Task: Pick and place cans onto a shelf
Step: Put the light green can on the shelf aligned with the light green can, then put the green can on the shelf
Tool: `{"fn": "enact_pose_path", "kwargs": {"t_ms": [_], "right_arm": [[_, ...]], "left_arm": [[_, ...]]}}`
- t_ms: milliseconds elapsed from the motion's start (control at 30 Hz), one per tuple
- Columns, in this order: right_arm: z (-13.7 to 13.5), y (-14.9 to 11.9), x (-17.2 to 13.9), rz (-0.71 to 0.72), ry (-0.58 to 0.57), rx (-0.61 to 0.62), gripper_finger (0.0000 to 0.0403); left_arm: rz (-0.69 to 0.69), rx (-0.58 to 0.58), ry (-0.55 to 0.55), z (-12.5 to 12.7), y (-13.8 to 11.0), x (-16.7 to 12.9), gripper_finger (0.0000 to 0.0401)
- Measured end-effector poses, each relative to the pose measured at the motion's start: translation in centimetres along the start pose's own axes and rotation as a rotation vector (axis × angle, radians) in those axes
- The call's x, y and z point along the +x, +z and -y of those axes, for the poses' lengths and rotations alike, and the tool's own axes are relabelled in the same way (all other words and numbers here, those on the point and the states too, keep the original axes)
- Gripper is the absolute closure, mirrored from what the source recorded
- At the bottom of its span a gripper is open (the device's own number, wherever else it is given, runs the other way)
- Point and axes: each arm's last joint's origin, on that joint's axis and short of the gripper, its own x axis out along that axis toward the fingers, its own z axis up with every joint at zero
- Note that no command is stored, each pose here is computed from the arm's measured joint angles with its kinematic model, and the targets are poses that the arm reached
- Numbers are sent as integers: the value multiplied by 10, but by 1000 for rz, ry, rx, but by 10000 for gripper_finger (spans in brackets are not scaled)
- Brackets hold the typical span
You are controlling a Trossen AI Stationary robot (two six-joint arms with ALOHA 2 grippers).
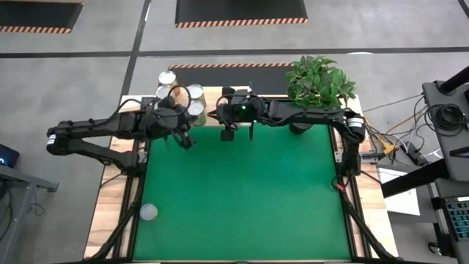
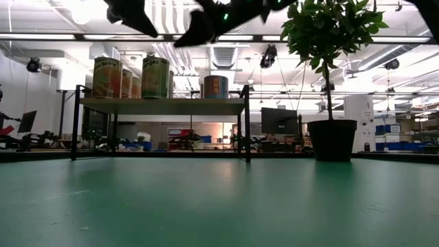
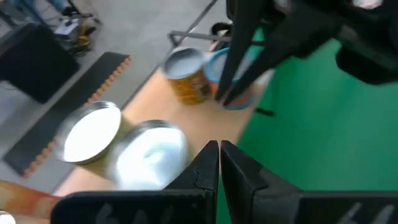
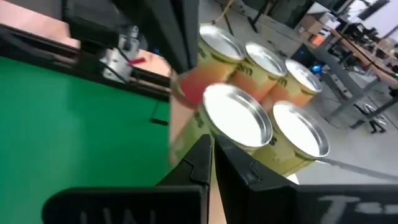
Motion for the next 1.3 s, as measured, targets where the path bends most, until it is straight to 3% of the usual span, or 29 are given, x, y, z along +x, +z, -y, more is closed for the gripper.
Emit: {"fn": "enact_pose_path", "kwargs": {"t_ms": [300,433,533,633,833,967,1100,1300], "right_arm": [[-35,27,-47,-103,160,-30,394],[-57,24,-69,-187,256,-70,394],[-70,21,-85,-198,294,-81,394],[-81,18,-101,-175,311,-75,394],[-105,6,-118,-71,321,-74,394],[-111,9,-128,46,302,-97,394],[-112,15,-135,97,295,-97,394],[-117,18,-137,113,308,-89,394]], "left_arm": [[-24,-119,-218,43,-11,-25,401],[-161,-266,-299,55,-25,-36,401],[-340,-390,-320,63,-39,-41,401],[-531,-494,-276,74,-54,-45,401],[-873,-585,-211,118,-88,-52,401],[-1086,-554,-99,144,-118,-59,401],[-1187,-525,48,156,-141,-58,401],[-1332,-444,115,175,-168,-55,401]]}}
